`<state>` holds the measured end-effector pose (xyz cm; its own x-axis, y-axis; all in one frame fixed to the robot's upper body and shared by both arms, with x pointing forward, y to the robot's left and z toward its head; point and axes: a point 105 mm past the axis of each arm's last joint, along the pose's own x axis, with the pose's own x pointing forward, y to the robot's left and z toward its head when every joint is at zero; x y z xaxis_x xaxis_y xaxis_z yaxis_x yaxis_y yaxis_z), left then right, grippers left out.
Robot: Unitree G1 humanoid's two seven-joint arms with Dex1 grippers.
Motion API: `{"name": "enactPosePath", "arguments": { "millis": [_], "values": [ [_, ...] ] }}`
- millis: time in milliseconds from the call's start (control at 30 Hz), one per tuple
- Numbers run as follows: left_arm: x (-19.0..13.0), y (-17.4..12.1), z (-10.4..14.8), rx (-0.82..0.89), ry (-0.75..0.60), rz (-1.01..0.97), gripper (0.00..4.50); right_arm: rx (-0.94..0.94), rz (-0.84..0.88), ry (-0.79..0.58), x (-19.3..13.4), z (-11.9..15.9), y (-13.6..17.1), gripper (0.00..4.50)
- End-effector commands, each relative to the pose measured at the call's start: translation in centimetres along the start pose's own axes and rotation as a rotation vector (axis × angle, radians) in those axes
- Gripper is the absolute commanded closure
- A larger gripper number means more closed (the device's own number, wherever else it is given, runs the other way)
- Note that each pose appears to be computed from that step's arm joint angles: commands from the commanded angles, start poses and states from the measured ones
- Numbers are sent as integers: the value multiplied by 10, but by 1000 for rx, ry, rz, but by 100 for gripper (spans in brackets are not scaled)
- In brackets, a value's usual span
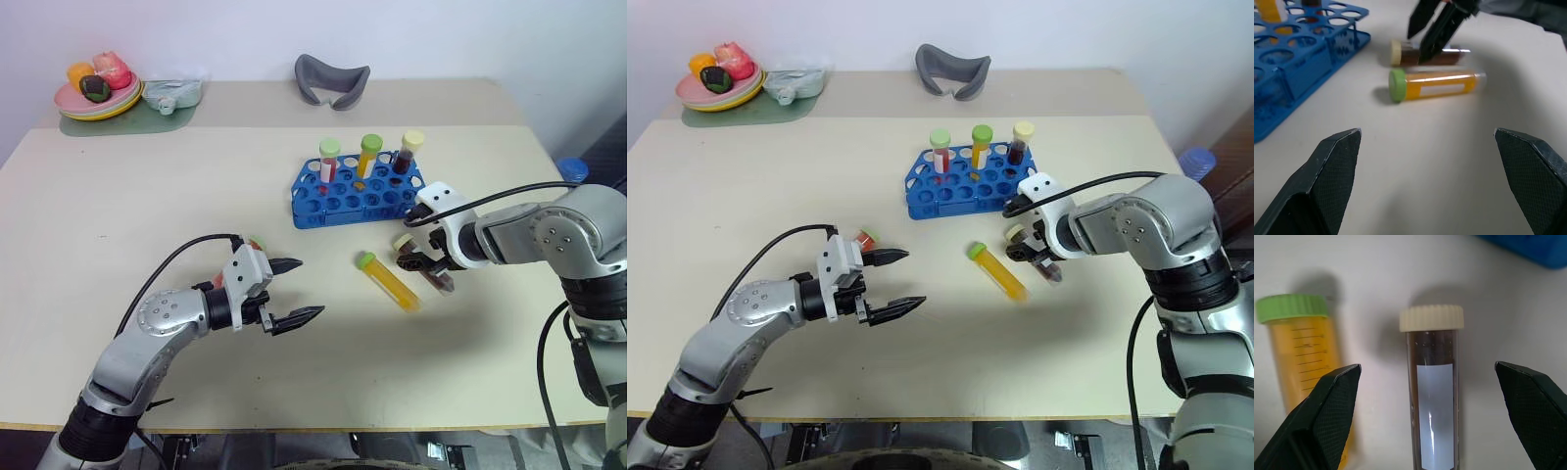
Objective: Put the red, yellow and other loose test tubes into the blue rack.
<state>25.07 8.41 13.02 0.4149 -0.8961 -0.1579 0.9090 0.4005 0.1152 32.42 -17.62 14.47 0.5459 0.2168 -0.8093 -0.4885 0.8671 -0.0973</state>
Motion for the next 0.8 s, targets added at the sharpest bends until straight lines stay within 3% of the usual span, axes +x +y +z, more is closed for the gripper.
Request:
{"name": "enactPosePath", "arguments": {
  "millis": [33, 333, 567, 800],
  "values": [
    [3, -9, 5, 30, -24, -12, 4, 6, -25, 6, -2, 8, -3, 0],
    [-1, -5, 1, 24, -23, 15, 4, 20, -36, 48, 3, 10, -3, 0],
    [-2, -5, 3, 23, -32, 17, 0, 12, -58, 45, 2, 12, -4, 335],
    [-1, -4, 3, 23, -34, 6, 0, 17, -59, 36, 0, 12, -4, 335]
  ]
}}
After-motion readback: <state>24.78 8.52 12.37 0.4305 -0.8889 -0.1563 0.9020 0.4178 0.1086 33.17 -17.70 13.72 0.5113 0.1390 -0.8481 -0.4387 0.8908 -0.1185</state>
